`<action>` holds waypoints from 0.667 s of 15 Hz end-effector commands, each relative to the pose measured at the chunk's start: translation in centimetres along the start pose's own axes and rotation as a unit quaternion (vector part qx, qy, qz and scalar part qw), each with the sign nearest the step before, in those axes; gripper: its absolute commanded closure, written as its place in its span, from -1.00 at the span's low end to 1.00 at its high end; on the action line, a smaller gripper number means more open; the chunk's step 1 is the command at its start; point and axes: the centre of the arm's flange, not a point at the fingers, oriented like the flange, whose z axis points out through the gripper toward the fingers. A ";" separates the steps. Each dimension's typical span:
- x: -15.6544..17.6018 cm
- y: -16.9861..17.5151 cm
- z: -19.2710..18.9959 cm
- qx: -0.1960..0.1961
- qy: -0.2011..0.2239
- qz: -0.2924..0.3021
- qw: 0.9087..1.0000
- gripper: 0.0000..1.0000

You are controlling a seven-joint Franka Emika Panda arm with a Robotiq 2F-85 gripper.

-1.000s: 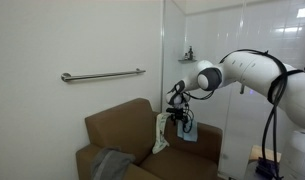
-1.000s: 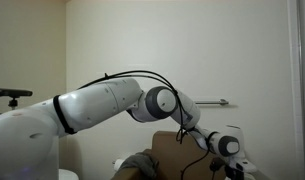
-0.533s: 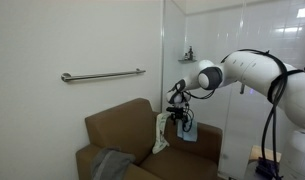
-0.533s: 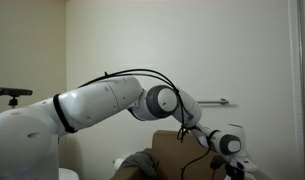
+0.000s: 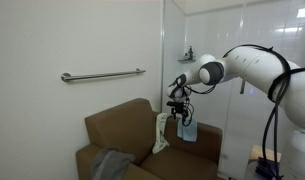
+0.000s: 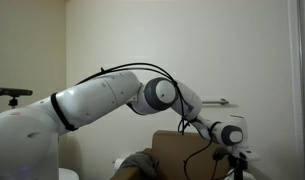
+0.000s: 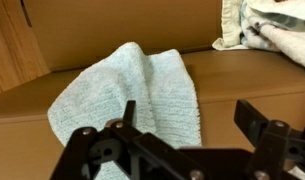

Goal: Move the blue towel to the left armrest, move the white towel to the left armrest

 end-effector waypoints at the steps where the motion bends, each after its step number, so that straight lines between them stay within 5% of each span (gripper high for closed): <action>1: 1.9 1.7 -1.2 -0.006 -0.013 0.032 0.999 -1.00; 6: 4.0 2.3 0.9 -0.034 -0.035 0.041 0.998 -1.00; 10: 4.4 1.6 2.8 -0.008 -0.029 0.049 0.998 -1.00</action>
